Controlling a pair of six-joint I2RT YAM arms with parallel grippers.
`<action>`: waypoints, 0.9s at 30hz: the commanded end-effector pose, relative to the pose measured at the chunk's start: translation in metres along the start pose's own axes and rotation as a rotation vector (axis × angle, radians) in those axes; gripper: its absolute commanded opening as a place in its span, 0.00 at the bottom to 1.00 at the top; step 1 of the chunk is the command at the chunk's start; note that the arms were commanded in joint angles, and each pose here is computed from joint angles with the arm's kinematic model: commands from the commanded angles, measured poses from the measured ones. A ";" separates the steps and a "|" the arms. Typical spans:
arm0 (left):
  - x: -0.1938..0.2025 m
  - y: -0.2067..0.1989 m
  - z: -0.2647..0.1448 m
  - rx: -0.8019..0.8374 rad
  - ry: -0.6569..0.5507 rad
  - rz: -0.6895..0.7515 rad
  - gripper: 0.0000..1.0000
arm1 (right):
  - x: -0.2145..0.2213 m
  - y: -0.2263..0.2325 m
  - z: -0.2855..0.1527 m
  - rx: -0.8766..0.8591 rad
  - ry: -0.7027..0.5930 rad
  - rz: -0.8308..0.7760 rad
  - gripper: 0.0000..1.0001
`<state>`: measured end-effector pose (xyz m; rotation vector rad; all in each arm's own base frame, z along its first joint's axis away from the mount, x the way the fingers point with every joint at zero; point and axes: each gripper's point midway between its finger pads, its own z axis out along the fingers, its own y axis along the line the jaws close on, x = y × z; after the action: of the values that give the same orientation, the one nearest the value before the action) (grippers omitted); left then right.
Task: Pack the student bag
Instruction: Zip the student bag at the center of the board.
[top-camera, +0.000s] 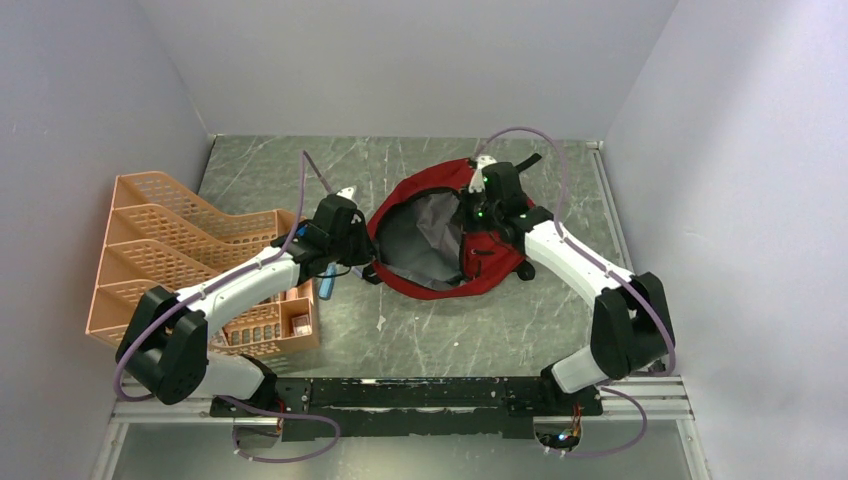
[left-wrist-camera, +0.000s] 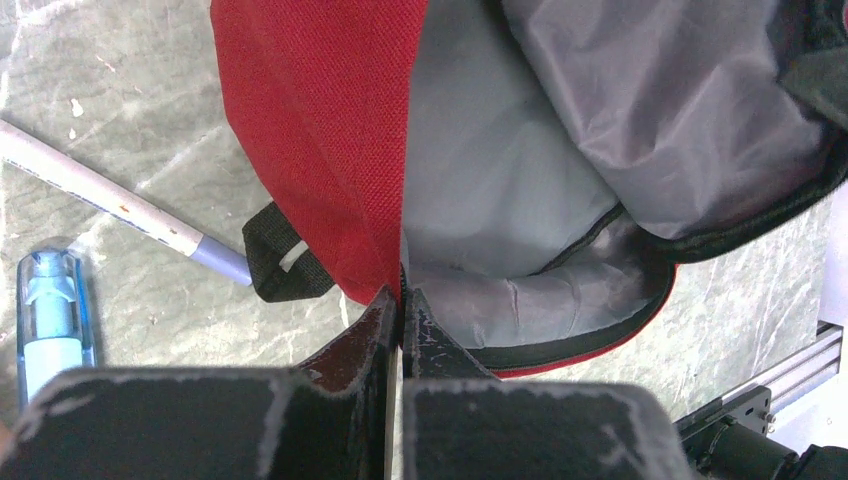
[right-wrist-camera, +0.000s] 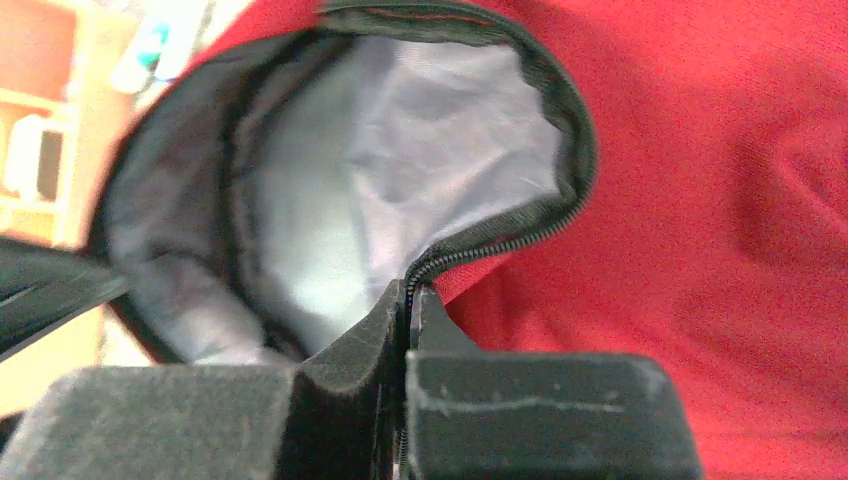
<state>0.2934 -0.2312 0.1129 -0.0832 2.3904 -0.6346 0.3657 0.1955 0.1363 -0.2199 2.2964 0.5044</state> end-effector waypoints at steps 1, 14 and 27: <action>-0.015 -0.013 -0.006 0.043 -0.021 0.010 0.05 | -0.009 0.063 -0.012 -0.228 -0.060 -0.176 0.00; -0.014 -0.013 -0.007 0.038 -0.011 0.008 0.05 | 0.076 0.140 -0.013 -0.529 0.145 -0.418 0.02; -0.011 -0.011 -0.007 0.028 0.004 0.003 0.05 | 0.080 0.139 -0.030 -0.552 0.158 -0.476 0.50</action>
<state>0.2941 -0.2317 0.1180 -0.0802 2.3937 -0.6323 0.2468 0.3065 0.1182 -1.0914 2.1715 0.8785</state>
